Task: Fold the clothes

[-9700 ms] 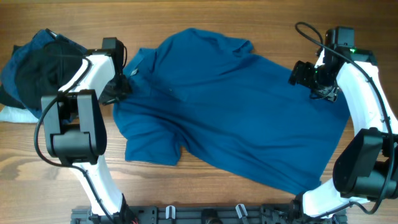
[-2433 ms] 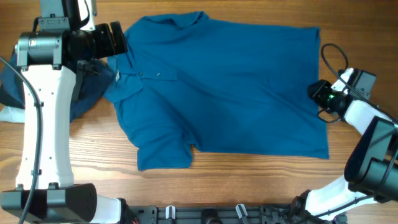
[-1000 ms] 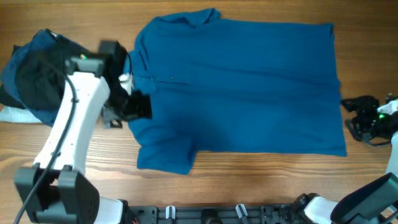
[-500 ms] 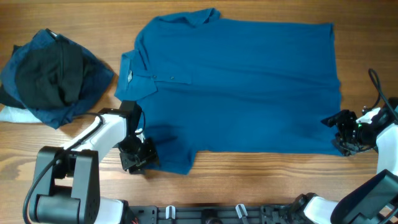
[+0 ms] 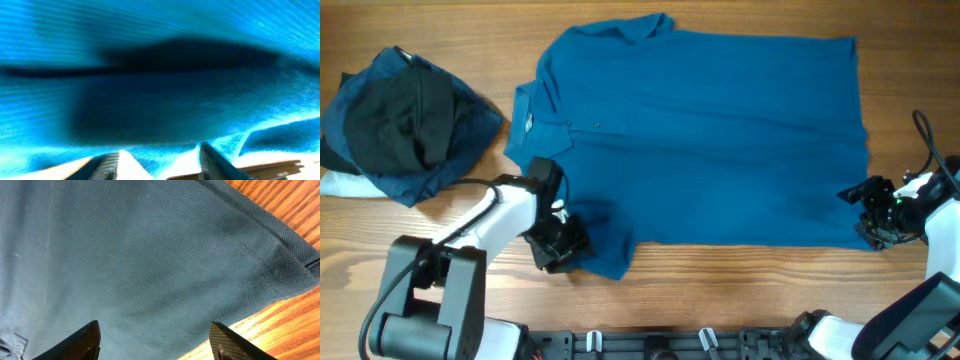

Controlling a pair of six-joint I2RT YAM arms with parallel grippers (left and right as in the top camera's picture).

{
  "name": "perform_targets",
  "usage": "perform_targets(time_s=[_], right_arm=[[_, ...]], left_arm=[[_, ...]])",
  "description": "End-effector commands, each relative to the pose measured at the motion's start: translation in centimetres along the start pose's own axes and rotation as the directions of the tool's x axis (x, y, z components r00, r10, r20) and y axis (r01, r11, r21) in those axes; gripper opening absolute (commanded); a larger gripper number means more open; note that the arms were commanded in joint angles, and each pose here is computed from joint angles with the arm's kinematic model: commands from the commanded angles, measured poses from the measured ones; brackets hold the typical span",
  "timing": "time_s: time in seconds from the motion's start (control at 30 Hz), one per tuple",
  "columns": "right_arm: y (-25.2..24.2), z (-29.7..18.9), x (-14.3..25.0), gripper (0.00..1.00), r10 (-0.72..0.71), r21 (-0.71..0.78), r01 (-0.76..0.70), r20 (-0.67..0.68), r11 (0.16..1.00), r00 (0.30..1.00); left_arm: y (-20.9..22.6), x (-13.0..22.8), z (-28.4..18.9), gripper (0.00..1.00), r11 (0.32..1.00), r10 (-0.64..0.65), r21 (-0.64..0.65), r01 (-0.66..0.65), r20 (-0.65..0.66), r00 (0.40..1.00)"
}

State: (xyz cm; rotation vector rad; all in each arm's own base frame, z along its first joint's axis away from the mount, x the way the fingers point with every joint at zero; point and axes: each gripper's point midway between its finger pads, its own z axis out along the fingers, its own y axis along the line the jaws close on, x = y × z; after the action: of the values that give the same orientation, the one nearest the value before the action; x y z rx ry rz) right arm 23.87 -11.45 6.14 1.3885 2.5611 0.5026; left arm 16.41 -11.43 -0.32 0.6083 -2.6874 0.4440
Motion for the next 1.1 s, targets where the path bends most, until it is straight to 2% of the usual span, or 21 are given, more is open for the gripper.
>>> perform_targets(time_s=[0.0, 0.07, 0.2, 0.4, 0.67, 0.77, 0.8, 0.87, 0.9, 1.07], right_arm=[[-0.2, 0.0, 0.1, 0.7, -0.019, 0.013, 0.019, 0.002, 1.0, 1.0], [-0.2, 0.0, 0.1, 0.7, -0.02, 0.014, 0.02, 0.002, 1.0, 1.0], [-1.4, 0.0, -0.4, 0.73, 0.023, 0.08, -0.025, 0.031, 0.996, 0.999], [-3.8, 0.0, -1.8, 0.79, 0.103, 0.208, -0.126, 0.117, 0.97, 0.988], [-7.8, 3.8, -0.2, 0.78, 0.223, 0.369, -0.203, -0.011, 0.907, 0.975], [-8.3, 4.8, 0.3, 0.66, 0.233, 0.389, -0.196, -0.05, 0.9, 0.971], [-8.3, 4.9, 0.1, 0.55, 0.231, 0.386, -0.198, -0.043, 0.901, 0.972], [-8.6, 4.9, -0.6, 0.15, 0.217, 0.397, -0.194, -0.015, 0.897, 0.976], [-8.6, 4.8, -0.7, 0.05, 0.211, 0.398, -0.19, -0.008, 0.897, 0.977], [-6.1, 1.4, -1.8, 0.04, 0.135, 0.308, -0.154, 0.081, 0.939, 0.987]], left_arm=[[-0.4, 0.8, 1.3, 0.27, 0.999, -0.011, -0.039, 0.01, -0.014, 1.0], [-0.5, 1.3, 1.6, 0.04, 0.999, -0.006, -0.054, 0.004, -0.023, 1.0], [-0.3, 1.2, 0.4, 0.04, 0.998, -0.045, -0.046, 0.044, -0.022, 0.999], [-1.7, 0.7, -1.8, 0.04, 1.0, -0.015, 0.018, 0.015, 0.044, 0.999], [-2.1, 0.7, -2.4, 0.04, 0.999, -0.002, 0.039, -0.001, 0.068, 0.998], [-2.1, 0.6, -2.4, 0.04, 0.999, -0.001, 0.04, -0.002, 0.07, 0.998], [-2.1, 0.6, -2.4, 0.04, 0.999, -0.001, 0.04, -0.002, 0.07, 0.998], [-2.1, 0.6, -2.4, 0.04, 0.999, -0.001, 0.04, -0.002, 0.069, 0.998], [-2.1, 0.7, -2.4, 0.04, 0.999, -0.001, 0.039, -0.001, 0.069, 0.998], [-2.1, 1.3, -3.1, 0.04, 0.999, 0.01, 0.032, -0.011, 0.053, 0.999]])
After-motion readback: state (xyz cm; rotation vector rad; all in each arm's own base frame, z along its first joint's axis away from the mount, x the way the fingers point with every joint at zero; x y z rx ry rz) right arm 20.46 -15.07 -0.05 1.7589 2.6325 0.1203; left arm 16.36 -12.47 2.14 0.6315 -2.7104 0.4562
